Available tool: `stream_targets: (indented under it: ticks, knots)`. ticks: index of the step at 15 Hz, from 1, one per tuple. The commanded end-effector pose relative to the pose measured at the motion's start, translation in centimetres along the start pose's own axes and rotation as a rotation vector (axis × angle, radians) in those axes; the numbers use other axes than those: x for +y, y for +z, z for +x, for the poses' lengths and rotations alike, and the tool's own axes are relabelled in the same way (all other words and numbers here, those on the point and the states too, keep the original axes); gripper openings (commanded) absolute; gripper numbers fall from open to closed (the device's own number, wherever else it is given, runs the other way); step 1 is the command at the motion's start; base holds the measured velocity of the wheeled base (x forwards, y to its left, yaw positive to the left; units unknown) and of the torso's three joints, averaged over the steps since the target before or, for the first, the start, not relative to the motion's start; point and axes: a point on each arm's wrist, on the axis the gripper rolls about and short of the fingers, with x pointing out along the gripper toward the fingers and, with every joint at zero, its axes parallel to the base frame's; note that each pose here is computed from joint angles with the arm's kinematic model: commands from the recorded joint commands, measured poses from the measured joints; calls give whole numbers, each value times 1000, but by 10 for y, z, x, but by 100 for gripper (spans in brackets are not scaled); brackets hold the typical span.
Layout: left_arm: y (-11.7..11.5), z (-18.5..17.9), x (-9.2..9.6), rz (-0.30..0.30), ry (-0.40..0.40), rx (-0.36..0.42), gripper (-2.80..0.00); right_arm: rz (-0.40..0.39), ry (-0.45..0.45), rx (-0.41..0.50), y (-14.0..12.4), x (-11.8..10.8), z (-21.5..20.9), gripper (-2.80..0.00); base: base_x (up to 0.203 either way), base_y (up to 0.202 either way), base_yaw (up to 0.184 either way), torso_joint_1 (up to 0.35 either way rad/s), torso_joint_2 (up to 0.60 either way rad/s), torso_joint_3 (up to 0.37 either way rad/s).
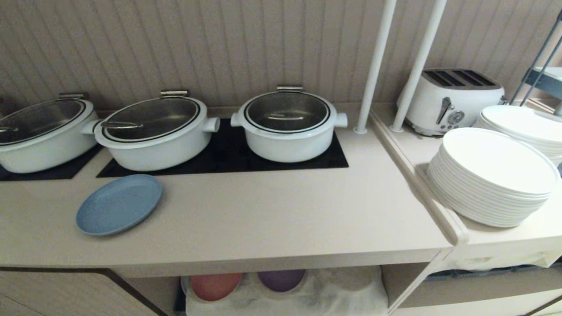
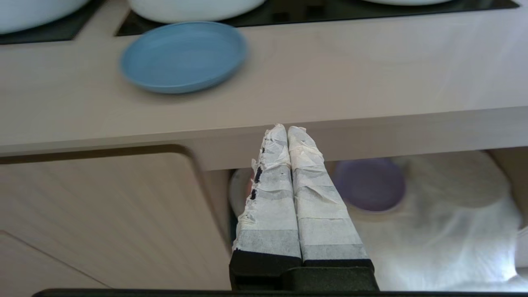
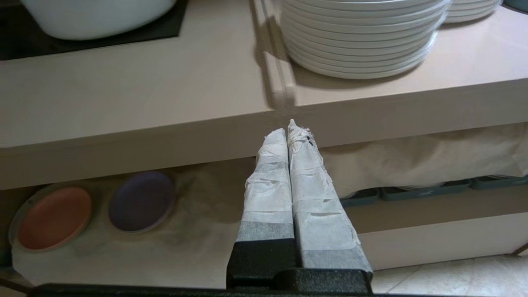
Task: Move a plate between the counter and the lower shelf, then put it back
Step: Pick up the plate
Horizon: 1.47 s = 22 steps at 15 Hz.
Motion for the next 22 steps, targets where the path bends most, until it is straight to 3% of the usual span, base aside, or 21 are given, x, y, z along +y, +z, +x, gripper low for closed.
stream_targets:
  ticks: [1, 17, 22]
  knots:
    - [0, 0, 0, 0, 0, 0, -280, 1, 0, -1, 0, 0, 0, -280, 0, 196, -1, 6, -1, 2]
    - [0, 0, 0, -1, 0, 0, -280, 1, 0, -1, 0, 0, 0, -280, 0, 195, -1, 2, 2, 2]
    - [0, 0, 0, 0, 0, 0, -280, 1, 0, -1, 0, 0, 0, -280, 0, 36, -1, 0, 0, 0]
